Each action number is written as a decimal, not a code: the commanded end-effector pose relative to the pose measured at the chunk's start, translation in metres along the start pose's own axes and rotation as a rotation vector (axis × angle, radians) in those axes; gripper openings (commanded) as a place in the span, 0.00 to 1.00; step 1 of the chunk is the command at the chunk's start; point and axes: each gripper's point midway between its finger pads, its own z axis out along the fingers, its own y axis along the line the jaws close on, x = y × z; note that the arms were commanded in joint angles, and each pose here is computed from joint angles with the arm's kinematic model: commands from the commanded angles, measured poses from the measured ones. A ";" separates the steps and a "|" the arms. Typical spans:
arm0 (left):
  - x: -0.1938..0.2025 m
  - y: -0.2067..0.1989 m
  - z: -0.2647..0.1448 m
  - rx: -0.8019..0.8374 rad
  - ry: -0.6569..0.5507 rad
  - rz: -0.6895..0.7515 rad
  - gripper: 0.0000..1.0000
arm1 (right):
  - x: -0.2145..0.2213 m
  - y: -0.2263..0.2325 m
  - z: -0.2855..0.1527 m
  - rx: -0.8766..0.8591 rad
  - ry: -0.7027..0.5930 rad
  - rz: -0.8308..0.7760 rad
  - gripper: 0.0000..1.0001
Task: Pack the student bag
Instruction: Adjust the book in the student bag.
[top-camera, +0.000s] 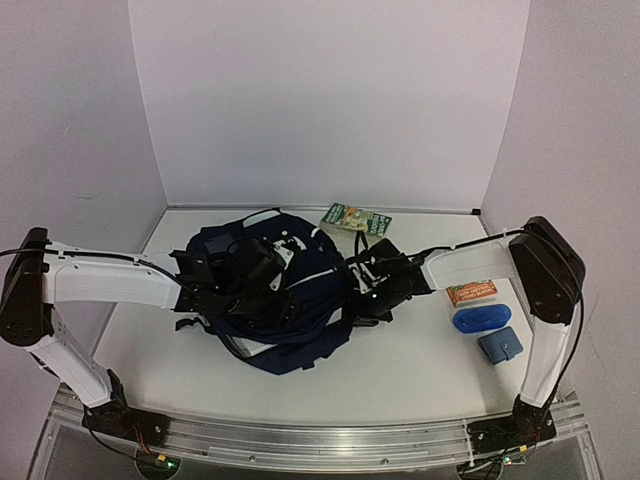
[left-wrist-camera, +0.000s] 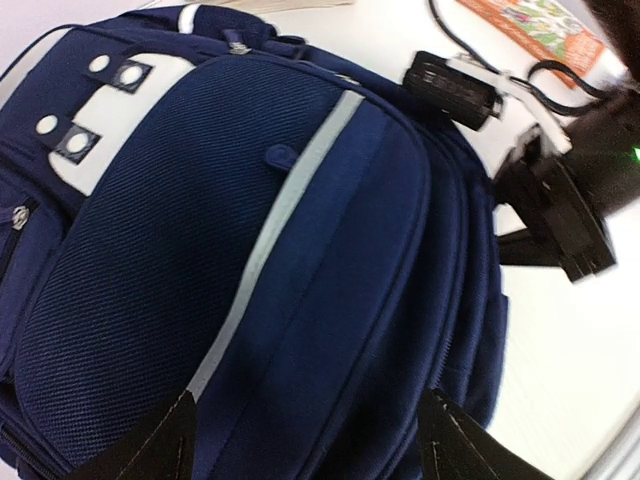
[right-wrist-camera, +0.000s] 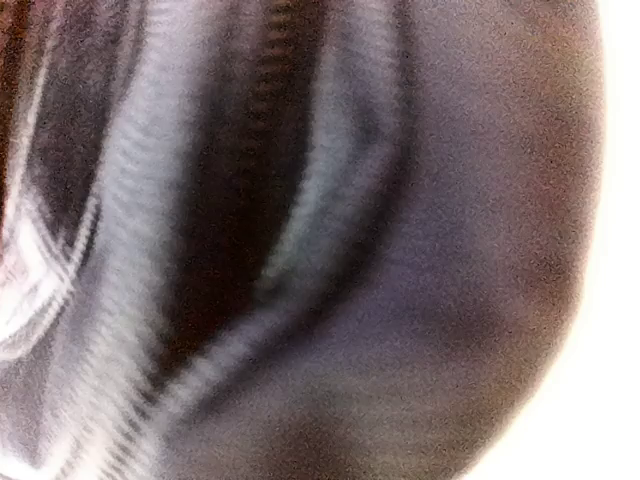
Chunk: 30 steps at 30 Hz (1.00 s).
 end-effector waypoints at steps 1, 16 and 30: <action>-0.018 -0.042 -0.020 0.153 -0.075 0.125 0.76 | -0.003 0.030 -0.024 -0.162 -0.032 -0.065 0.00; -0.033 -0.046 0.038 -0.191 -0.052 0.241 0.84 | -0.008 0.070 -0.057 -0.444 -0.057 -0.108 0.00; 0.015 0.045 0.061 -0.343 0.145 0.075 0.82 | 0.018 0.094 -0.094 -0.690 -0.021 -0.239 0.00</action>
